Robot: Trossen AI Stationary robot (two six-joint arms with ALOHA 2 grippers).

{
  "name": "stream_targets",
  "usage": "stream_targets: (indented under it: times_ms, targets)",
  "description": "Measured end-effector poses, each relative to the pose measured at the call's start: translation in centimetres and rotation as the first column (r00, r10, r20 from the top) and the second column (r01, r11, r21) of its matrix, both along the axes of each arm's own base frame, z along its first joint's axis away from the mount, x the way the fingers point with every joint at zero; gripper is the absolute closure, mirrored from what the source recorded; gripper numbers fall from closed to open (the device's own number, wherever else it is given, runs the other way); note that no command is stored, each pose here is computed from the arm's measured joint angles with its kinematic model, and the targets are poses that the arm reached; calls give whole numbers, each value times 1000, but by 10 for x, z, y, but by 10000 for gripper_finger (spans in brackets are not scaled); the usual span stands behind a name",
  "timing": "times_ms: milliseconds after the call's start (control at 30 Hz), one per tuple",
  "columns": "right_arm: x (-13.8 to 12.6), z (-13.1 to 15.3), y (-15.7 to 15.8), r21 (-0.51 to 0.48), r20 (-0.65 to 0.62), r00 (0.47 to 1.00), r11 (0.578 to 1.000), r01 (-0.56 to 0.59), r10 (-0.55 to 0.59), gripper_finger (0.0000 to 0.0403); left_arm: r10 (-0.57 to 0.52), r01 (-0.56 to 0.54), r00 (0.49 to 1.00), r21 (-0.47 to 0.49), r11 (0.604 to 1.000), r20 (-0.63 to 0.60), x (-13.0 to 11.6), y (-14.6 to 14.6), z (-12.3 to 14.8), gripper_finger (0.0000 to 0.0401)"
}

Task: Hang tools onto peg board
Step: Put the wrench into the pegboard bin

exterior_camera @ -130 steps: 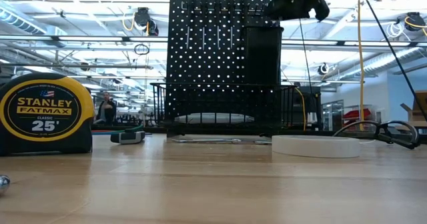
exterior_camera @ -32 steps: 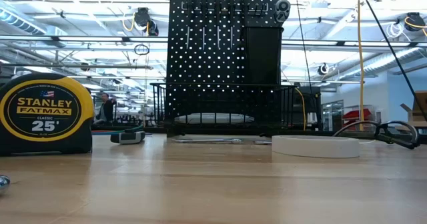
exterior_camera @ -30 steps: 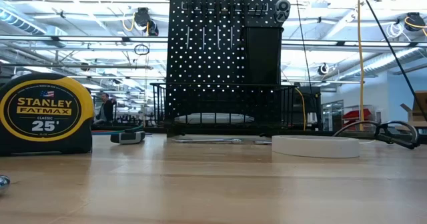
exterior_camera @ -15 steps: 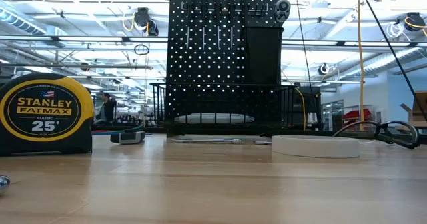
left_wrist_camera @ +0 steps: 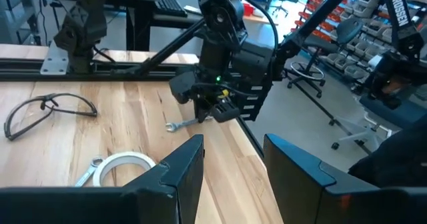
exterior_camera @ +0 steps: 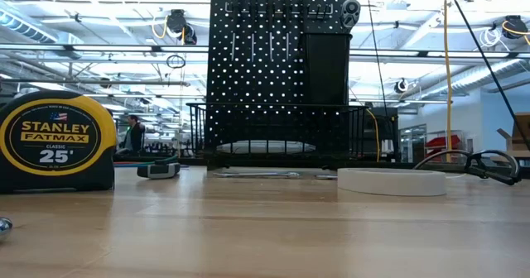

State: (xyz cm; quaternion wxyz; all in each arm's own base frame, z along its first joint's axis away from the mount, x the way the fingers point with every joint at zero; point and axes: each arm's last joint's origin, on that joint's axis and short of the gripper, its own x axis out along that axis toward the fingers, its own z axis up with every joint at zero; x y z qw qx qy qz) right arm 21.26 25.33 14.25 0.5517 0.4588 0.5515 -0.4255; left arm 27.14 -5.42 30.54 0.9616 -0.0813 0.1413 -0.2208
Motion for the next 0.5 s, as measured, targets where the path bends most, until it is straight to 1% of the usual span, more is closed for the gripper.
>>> stream_targets:
  times_ms: [167,233,400,500]
  targets:
    - [11,13,-6,-90,94,995,996,22,-14,375,8,-8,1000,-1,1000,18,-2,3,4,241]
    - [16,18,-6,-100,132,991,995,30,-17,380,11,-11,1000,-2,1000,24,-3,4,5,241]
    - [26,26,-11,-158,192,981,987,17,14,382,15,-15,1000,-3,1000,24,-4,5,6,241]
    - [31,29,-15,-218,246,968,976,10,45,381,2,-2,1000,-5,1000,12,-4,5,5,241]
